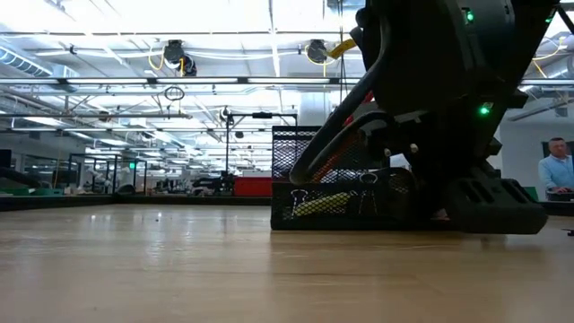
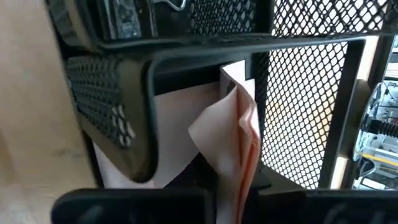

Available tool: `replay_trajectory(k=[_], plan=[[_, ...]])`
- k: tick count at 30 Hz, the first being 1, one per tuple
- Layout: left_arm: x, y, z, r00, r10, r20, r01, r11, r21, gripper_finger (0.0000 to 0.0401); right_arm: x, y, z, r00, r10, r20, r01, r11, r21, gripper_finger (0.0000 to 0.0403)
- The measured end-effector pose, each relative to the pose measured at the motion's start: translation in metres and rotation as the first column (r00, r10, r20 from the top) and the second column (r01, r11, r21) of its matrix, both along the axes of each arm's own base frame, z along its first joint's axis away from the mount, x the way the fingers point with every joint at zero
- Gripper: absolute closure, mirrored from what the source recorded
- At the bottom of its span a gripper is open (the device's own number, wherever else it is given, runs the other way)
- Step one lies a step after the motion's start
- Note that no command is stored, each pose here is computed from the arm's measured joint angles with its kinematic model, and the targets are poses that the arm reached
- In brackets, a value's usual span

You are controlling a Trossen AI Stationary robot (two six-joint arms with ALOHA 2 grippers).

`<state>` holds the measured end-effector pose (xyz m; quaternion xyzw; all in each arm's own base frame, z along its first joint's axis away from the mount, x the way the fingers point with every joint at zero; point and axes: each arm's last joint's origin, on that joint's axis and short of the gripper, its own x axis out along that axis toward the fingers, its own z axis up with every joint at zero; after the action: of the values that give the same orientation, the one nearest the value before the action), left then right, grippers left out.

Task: Pick and place office supplies into organizer
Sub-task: Put the pink sticky notes into the black desk organizer

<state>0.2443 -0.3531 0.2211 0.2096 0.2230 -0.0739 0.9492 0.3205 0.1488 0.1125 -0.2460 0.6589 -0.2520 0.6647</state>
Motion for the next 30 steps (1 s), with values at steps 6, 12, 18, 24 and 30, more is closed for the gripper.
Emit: replay_trajectory(k=[6,12,18,24,30], plan=[[0.0,0.0,0.0,1.0,-0.004,-0.004,0.004,1.0,-0.006,0.0396,0.0,0.0,0.0,1.0,0.001,0.002,-0.001,1.0,0.004,0.0351],[0.0,0.0,0.0,1.0,-0.004,-0.004,0.004,1.0,-0.006,0.0396,0.0,0.0,0.002,1.0,0.0,-0.004,0.0,1.0,0.001,0.0292],[0.0,0.0,0.0,1.0,-0.004,-0.004,0.004,1.0,-0.007,0.0396,-0.001,0.001,0.017,1.0,-0.002,0.008,0.002,1.0,0.025,0.0252],[0.0,0.0,0.0,1.0,-0.002,-0.003,0.002,1.0,-0.012,0.0396,-0.004,0.001,0.043,0.997,-0.017,0.078,0.01,0.997,0.079,0.0237],[0.0,0.0,0.0,1.0,0.0,-0.004,0.0,1.0,-0.018,0.0396,-0.007,0.002,0.057,0.995,-0.018,0.102,0.005,0.992,0.126,0.0238]])
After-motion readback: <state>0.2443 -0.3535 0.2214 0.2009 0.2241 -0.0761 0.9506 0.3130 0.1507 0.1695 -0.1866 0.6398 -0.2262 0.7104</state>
